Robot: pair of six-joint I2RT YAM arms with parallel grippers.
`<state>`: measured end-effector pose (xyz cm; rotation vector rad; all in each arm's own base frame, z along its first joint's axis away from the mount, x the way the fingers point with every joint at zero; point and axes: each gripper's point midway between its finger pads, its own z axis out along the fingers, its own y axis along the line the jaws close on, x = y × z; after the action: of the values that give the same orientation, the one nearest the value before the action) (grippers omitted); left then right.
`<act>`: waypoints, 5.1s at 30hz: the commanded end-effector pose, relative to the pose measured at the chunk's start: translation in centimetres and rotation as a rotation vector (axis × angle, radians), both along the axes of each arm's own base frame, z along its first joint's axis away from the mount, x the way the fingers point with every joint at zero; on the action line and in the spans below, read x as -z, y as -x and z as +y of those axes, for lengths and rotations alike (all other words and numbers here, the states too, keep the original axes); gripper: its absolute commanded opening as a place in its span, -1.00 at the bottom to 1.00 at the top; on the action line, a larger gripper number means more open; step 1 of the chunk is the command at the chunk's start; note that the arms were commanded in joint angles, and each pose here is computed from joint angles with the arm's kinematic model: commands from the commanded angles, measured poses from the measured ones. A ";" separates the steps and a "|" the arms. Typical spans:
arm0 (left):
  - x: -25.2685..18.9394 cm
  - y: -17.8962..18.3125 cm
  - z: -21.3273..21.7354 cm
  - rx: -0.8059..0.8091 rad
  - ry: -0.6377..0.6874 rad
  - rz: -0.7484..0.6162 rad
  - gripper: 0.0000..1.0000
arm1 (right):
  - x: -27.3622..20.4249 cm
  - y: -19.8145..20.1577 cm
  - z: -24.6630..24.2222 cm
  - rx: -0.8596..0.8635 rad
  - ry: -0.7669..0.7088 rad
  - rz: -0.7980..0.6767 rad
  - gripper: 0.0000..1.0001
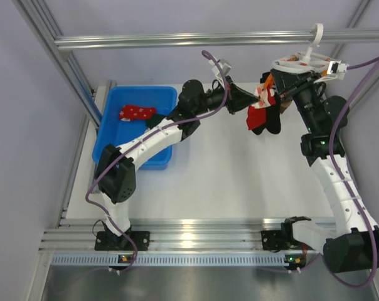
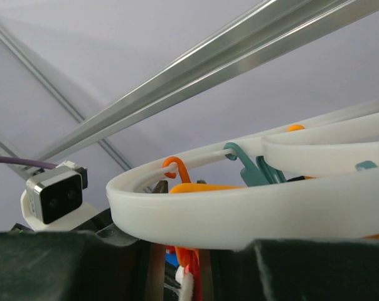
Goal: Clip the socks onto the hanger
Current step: Clamp the sock onto the hanger, then open the clamp at the hanger.
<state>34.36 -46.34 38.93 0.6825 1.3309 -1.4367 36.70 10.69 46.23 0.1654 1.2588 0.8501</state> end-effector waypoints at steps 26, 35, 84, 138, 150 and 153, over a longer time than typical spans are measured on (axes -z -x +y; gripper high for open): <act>-1.5 0.1 0.6 -0.022 0.016 -0.045 -1.00 | 0.0 2.6 0.6 -0.075 0.049 0.003 0.20; 0.5 -2.6 1.7 -0.118 -0.041 0.011 -1.00 | 3.5 5.4 0.3 -0.072 0.082 0.099 0.02; -5.4 1.4 -5.2 0.080 0.321 -0.226 0.47 | -4.2 7.5 -4.3 -0.126 0.329 -0.057 0.25; -6.1 2.0 -3.3 0.027 0.246 -0.343 -0.19 | 1.6 5.0 -1.4 -0.058 0.394 0.045 0.07; -4.3 2.6 -2.6 0.024 0.205 -0.314 -0.16 | 0.7 3.6 -2.4 0.220 0.298 -0.039 0.13; -4.0 2.7 -2.3 0.020 0.194 -0.307 -0.13 | 0.8 3.2 -2.5 0.248 0.289 -0.030 0.18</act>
<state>33.11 -50.73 38.06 0.7637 1.0535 -1.4212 33.85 9.67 41.51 0.0129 1.4407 0.5227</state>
